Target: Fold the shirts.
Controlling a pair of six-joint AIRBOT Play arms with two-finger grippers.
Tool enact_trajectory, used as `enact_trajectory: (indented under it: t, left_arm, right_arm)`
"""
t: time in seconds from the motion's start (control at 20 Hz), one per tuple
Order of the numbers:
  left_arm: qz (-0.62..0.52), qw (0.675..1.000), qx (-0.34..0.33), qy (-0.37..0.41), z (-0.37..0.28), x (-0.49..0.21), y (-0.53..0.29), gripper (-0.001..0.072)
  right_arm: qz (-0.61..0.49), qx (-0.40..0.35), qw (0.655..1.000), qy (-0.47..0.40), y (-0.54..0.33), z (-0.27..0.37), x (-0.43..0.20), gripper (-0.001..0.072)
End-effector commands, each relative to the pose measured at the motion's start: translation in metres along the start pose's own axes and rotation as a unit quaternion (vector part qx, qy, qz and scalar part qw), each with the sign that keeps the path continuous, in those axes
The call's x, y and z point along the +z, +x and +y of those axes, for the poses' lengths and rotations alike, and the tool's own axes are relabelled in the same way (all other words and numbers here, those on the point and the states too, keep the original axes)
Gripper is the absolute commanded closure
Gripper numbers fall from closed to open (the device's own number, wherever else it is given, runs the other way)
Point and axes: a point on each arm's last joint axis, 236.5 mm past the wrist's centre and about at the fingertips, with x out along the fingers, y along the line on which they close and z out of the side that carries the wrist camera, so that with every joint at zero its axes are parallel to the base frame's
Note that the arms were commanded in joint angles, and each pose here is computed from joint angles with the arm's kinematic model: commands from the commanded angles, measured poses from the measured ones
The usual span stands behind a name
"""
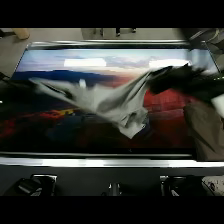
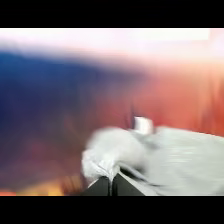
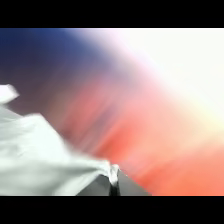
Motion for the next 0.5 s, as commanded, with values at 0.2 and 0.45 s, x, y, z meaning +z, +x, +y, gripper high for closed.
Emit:
enact_trajectory:
  t: [0.2,0.45]
  left_arm:
    - [-0.244,0.967,0.065,-0.043,0.052,0.124,-0.193,0.068]
    - [-0.293,0.955,0.049,0.006,0.032,0.156,-0.168,0.068]
  right_arm:
    - [-0.188,-0.17,0.967,0.02,-0.217,-0.073,0.1,0.0698]
    - [-0.177,-0.174,0.968,0.029,-0.201,-0.077,0.1,0.0698]
